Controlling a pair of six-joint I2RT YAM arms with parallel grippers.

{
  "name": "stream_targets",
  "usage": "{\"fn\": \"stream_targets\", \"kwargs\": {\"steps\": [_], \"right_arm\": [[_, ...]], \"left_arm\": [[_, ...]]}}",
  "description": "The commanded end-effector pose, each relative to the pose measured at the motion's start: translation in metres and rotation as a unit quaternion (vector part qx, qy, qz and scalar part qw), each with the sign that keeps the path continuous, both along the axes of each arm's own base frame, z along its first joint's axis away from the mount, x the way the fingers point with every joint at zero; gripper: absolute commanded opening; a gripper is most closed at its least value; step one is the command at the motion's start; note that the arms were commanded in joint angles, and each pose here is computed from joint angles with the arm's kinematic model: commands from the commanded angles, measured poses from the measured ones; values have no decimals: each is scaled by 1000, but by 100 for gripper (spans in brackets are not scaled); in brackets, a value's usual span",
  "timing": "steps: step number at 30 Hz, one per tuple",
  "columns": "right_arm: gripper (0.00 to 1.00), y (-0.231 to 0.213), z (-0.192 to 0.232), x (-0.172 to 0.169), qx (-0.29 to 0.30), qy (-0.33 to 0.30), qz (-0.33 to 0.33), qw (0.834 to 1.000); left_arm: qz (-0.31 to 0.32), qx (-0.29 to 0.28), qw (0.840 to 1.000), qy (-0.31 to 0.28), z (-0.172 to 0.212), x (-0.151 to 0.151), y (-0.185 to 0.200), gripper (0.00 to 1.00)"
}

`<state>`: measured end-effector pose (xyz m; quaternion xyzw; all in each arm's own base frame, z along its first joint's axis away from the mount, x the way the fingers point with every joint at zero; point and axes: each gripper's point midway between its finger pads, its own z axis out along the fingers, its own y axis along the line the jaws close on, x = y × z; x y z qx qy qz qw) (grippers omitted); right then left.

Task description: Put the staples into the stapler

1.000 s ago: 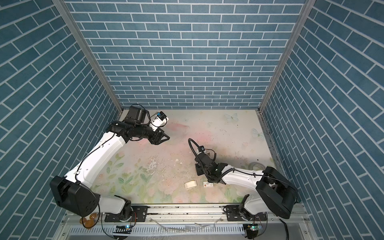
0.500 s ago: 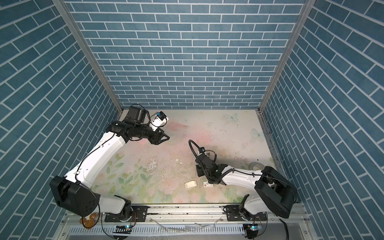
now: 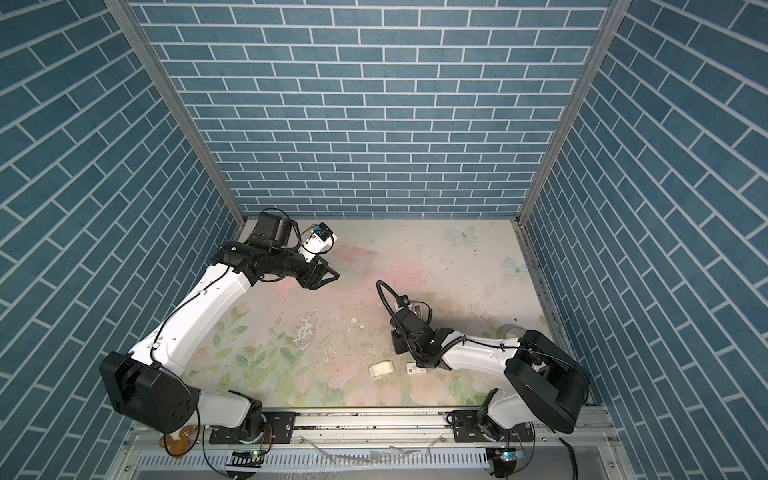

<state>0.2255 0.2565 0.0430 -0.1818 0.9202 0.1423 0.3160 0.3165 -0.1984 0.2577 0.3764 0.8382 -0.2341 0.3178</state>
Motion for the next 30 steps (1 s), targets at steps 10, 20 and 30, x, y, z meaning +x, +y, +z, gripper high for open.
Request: {"fn": "stream_targets", "kwargs": {"steps": [10, 20, 30], "right_arm": [[4, -1, 4, 2, -1, -5, 1, 1000], [4, 2, 24, 2, 13, -18, 9, 1000], [3, -3, 10, 1, -6, -11, 8, 1000]], "left_arm": [[4, 1, 1000, 6, -3, -1, 3, 62], [4, 1, 1000, 5, -2, -2, 3, 62], [3, 1, 1000, 6, -2, -2, 3, 62]]}}
